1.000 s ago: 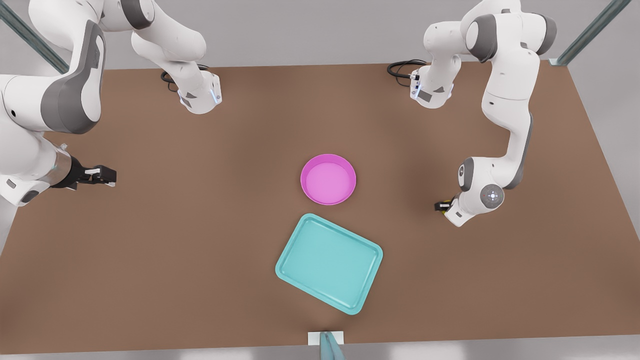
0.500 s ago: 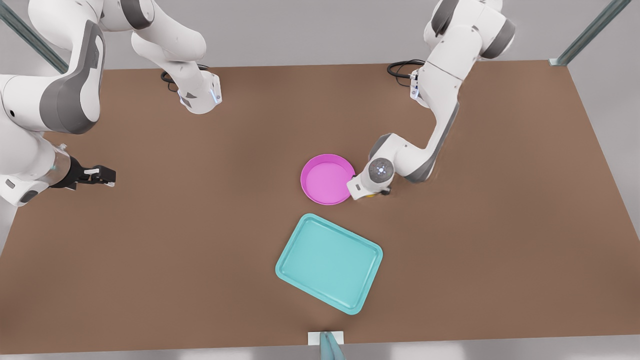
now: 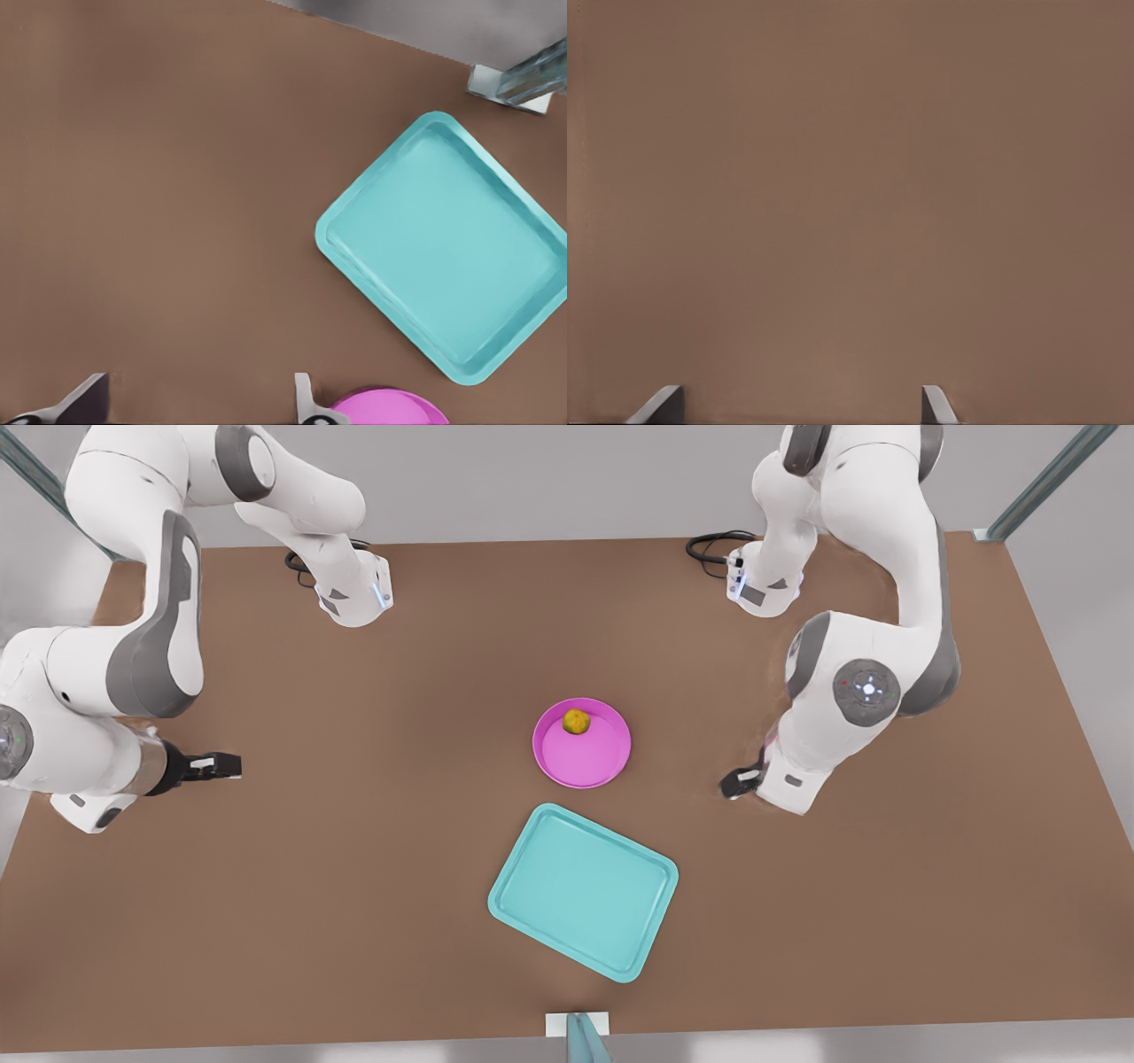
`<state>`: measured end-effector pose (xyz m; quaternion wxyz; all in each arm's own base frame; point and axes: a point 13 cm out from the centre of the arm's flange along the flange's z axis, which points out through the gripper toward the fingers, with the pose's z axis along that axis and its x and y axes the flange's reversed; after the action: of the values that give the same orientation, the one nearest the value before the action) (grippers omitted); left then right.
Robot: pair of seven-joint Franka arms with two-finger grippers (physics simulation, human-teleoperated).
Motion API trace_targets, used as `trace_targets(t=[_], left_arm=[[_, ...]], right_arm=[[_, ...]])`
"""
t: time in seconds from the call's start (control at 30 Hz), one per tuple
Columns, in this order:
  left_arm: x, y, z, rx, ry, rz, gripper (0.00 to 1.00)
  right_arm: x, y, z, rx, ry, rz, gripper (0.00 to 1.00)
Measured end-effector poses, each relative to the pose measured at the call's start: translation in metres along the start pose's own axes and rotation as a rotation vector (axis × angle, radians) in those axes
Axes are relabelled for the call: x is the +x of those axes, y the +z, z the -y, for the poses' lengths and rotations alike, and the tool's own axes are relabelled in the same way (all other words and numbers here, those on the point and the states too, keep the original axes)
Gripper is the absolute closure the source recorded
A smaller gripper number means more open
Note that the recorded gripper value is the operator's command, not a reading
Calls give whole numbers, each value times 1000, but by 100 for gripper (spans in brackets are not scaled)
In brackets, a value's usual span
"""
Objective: Place the orange on the plate with the left arm and the plate on the tray with the right arm
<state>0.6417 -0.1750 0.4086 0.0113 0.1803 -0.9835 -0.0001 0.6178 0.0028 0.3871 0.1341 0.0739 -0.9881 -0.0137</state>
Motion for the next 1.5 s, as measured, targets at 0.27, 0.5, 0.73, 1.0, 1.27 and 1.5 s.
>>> trace_targets(t=[0.27,0.5,0.73,1.0,1.27,1.5], left_arm=[[18,-47,-137,-21,23,-162,0],[32,-29,-121,-33,153,-227,0],[40,-23,-118,-15,220,-262,0],[43,-14,-120,-16,269,-288,0],[43,-12,-120,-13,299,-293,0],[45,-12,-121,-11,318,-296,0]], right_arm=[[-34,196,-212,-292,-90,-163,0],[12,262,-361,-447,-28,-185,0],[38,345,-450,-518,70,-98,0],[15,356,-470,-529,126,30,0],[16,367,-462,-508,122,57,0],[24,375,-470,-503,89,41,0]])
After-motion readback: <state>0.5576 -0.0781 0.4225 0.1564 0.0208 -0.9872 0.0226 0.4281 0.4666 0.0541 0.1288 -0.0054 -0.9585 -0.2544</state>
